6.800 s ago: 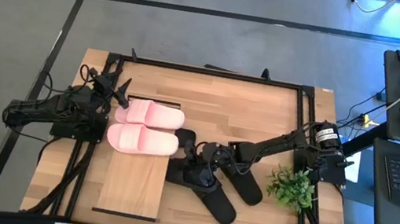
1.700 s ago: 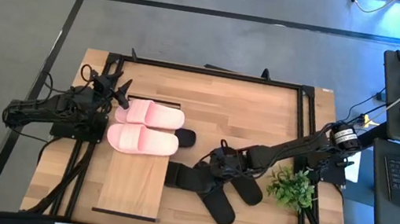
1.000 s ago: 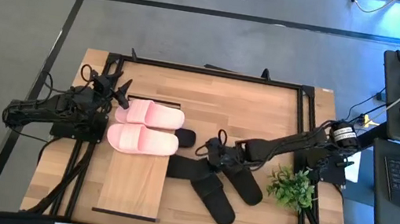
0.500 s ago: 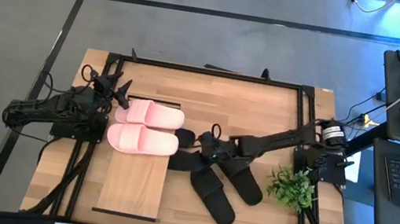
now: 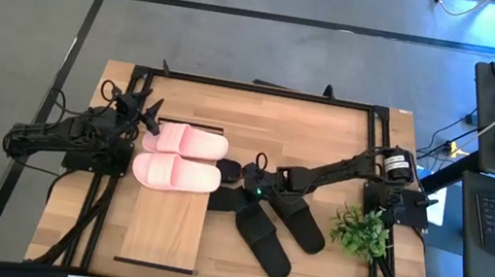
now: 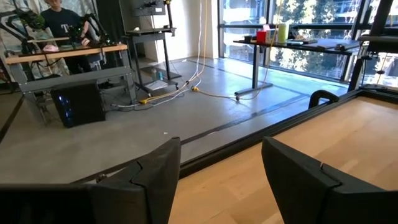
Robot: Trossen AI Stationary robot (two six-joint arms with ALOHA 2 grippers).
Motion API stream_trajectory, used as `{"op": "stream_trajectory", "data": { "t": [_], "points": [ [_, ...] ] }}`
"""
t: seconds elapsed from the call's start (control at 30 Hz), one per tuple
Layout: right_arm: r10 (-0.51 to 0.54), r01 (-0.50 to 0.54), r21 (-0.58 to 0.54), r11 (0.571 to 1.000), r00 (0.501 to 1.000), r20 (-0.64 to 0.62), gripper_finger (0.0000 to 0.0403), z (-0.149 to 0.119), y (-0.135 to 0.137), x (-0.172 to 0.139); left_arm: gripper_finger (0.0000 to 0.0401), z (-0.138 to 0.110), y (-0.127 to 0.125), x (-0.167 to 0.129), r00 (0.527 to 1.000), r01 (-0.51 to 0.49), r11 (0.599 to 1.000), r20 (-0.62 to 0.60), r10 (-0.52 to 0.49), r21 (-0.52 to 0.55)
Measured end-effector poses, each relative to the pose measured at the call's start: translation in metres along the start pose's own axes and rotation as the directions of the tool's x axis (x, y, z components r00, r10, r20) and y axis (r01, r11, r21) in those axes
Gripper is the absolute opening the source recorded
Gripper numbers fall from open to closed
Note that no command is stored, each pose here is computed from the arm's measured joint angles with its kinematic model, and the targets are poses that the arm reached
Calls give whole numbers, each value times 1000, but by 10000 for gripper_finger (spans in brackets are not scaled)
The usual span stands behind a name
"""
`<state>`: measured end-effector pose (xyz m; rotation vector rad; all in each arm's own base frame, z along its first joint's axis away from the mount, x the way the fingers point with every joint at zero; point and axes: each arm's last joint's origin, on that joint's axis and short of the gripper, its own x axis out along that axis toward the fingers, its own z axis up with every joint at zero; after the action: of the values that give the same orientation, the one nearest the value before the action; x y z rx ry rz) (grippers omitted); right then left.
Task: Pick and place slides into the shelf
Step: Put the black slipper under the shelf
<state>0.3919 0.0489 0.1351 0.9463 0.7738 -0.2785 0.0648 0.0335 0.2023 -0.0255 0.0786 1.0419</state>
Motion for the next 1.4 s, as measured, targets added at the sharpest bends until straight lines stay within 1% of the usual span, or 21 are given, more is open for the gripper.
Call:
{"op": "stream_trajectory", "data": {
  "t": [0.17,0.2,0.4,0.57,0.7,0.83,0.97,1.17,1.4],
  "points": [
    [-14,14,-23,1000,1000,11,57,3,-4,1,217,0,0,0,1000,0,1000,0,0,0],
    [-15,15,-22,1000,1000,12,62,4,-4,1,217,0,0,0,1000,0,1000,0,0,1],
    [-39,39,-15,999,999,9,126,3,-6,1,217,0,0,0,1000,0,1000,0,0,0],
    [-42,42,-15,999,999,7,151,3,-6,1,217,0,0,0,1000,0,1000,-1,0,1],
    [-41,41,-14,999,999,5,162,3,-6,1,217,0,0,0,1000,0,1000,0,0,0],
    [-39,39,27,999,999,2,170,3,-6,1,217,0,0,0,1000,0,1000,0,0,0],
    [-60,60,28,998,998,6,174,2,-8,1,217,0,0,0,1000,0,1000,-1,0,1],
    [-64,64,22,998,998,13,174,4,-8,1,217,0,0,0,1000,0,1000,0,0,0],
    [-49,51,-23,998,998,46,174,10,2,0,217,0,0,0,1000,0,1000,0,0,0]
  ]
}}
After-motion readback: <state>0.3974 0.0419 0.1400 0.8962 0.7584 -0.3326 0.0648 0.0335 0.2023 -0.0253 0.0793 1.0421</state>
